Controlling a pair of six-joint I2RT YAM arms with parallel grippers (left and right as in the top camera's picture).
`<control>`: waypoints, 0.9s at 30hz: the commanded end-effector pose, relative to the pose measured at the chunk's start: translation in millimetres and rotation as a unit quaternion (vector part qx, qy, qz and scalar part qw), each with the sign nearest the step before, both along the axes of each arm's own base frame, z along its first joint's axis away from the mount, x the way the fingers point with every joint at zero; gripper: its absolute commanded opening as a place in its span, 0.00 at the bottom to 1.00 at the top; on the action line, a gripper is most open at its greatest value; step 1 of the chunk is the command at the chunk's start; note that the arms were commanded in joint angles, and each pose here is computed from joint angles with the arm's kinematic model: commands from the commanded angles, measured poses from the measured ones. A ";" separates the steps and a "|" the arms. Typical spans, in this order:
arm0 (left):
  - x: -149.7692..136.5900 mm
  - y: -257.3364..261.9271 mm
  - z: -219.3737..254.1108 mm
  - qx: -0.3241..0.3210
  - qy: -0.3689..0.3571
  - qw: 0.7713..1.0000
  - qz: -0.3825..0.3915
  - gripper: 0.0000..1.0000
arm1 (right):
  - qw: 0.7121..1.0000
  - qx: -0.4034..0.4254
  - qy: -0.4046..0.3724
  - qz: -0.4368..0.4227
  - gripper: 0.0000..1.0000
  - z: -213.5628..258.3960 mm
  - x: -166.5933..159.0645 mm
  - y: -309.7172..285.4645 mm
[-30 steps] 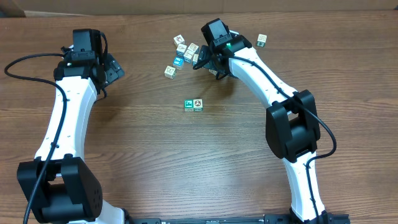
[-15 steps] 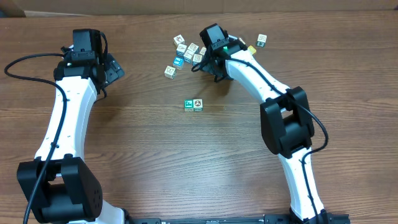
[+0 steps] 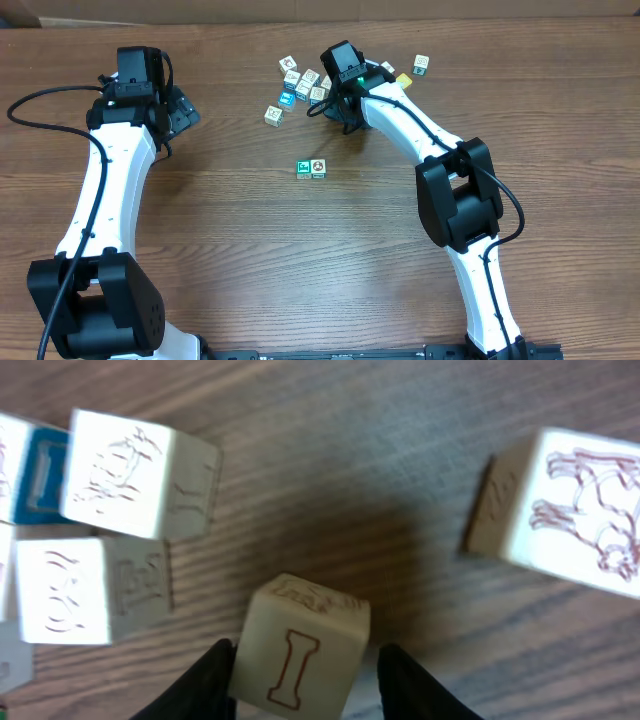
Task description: Form a horizontal line
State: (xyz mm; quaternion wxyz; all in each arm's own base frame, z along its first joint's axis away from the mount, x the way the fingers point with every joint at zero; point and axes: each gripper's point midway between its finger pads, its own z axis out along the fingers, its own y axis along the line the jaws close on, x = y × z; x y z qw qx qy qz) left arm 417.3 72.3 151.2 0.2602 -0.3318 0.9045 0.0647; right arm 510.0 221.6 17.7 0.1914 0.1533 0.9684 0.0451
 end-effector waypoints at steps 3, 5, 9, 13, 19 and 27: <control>1.9 -3.4 3.5 -0.001 -0.005 1.000 -0.005 0.99 | 1.000 -0.020 0.005 0.004 0.39 1.9 -1.4 -11.8; 1.9 -3.4 3.5 -0.001 -0.005 1.000 -0.005 0.99 | 1.000 -0.021 0.007 0.001 0.38 5.0 -1.6 -15.6; 1.9 -3.4 3.5 -0.001 -0.005 1.000 -0.005 1.00 | 1.000 -0.022 -0.005 0.016 0.33 19.1 0.3 -15.7; 1.9 -3.4 3.5 -0.001 -0.005 1.000 -0.005 1.00 | 0.997 -0.037 -0.018 0.061 0.27 33.3 1.9 -14.9; 1.9 -3.4 3.5 -0.001 -0.005 1.000 -0.005 1.00 | 0.994 -0.055 -0.022 0.090 0.42 35.5 3.4 -17.1; 1.9 -3.4 3.5 -0.001 -0.005 1.000 -0.005 0.99 | 0.994 -0.054 -0.050 0.085 0.44 41.5 14.8 -13.9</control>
